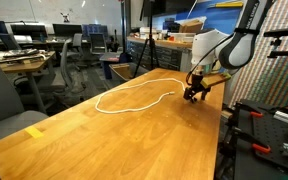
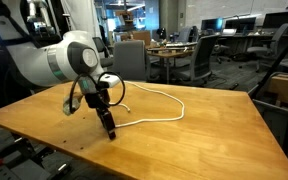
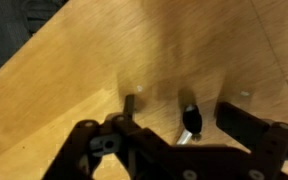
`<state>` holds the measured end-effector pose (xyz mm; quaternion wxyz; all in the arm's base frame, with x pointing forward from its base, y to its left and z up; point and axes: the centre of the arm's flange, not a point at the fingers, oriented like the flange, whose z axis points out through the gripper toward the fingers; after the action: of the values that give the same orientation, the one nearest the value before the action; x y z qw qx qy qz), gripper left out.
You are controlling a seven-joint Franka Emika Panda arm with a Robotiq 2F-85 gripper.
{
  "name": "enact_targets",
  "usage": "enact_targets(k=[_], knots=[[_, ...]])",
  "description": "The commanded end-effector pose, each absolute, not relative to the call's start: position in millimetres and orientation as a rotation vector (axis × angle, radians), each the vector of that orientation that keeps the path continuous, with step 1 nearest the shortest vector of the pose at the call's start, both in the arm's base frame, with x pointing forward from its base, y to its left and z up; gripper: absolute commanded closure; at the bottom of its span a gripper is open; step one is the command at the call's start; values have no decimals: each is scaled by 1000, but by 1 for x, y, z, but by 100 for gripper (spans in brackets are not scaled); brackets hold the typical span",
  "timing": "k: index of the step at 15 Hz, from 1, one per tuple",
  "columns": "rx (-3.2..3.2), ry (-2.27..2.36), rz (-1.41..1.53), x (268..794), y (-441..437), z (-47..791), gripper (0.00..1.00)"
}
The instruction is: Make a knot with the cord
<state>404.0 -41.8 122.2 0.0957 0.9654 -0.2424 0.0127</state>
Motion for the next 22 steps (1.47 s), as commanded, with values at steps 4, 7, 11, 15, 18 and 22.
enact_targets(k=[4,7,11,15,18,22], knots=[[2832,-963,33,410,-41,109,69],[2841,-1069,68,416,-41,112,94],[2884,-1105,93,424,-34,131,100],[3005,-801,293,442,1,216,98],[3068,-590,468,451,40,275,99],[3167,-341,703,442,120,343,99]])
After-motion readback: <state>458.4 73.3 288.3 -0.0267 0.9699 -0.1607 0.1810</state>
